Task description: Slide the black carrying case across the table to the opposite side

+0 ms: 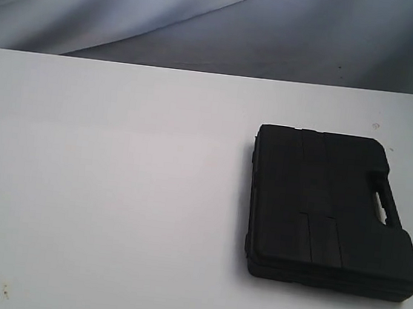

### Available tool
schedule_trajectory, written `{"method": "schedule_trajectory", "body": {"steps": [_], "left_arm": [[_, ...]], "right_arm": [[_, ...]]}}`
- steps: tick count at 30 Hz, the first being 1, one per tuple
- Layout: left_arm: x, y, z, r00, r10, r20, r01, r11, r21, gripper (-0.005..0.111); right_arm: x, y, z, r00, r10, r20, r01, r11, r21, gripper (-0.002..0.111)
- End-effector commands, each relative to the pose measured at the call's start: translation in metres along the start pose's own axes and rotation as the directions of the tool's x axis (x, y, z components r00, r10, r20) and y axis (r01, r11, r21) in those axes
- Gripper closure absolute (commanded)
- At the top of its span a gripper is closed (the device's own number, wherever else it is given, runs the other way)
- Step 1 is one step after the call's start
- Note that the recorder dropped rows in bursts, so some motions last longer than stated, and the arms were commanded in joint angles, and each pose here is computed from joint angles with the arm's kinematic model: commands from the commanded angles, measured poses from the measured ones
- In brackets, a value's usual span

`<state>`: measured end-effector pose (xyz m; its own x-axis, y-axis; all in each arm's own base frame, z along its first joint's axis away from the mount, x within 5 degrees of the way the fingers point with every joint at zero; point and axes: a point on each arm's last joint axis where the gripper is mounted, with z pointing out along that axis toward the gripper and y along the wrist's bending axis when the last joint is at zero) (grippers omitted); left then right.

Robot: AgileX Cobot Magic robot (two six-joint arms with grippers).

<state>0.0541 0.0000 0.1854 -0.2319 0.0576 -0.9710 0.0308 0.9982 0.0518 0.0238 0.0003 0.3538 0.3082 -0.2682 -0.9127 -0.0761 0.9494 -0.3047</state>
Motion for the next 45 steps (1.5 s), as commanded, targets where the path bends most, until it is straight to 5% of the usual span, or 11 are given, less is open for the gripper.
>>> {"method": "schedule_trajectory", "body": {"steps": [1, 14, 22, 28, 45], "left_arm": [[0.001, 0.0, 0.0, 1.0, -0.006, 0.005, 0.006, 1.0, -0.002, 0.107], [0.001, 0.0, 0.0, 1.0, -0.006, 0.005, 0.006, 1.0, -0.002, 0.107], [0.001, 0.0, 0.0, 1.0, -0.006, 0.005, 0.006, 1.0, -0.002, 0.107], [0.001, 0.0, 0.0, 1.0, -0.006, 0.005, 0.006, 1.0, -0.002, 0.107], [0.001, 0.0, 0.0, 1.0, -0.006, 0.005, 0.006, 1.0, -0.002, 0.107]], "right_arm": [[0.0, -0.003, -0.019, 1.0, -0.022, 0.022, 0.021, 0.999, 0.031, 0.108], [0.044, 0.018, -0.013, 0.993, 0.044, -0.111, -0.05, 0.997, -0.057, 0.108], [0.099, 0.039, -0.01, 0.924, 0.229, -0.305, -0.263, 0.962, -0.074, 0.108], [0.098, 0.04, -0.008, 0.91, 0.315, -0.271, -0.341, 0.939, -0.053, 0.108], [0.139, 0.053, -0.008, 0.944, 0.231, -0.235, -0.253, 0.965, -0.066, 0.108]]}}
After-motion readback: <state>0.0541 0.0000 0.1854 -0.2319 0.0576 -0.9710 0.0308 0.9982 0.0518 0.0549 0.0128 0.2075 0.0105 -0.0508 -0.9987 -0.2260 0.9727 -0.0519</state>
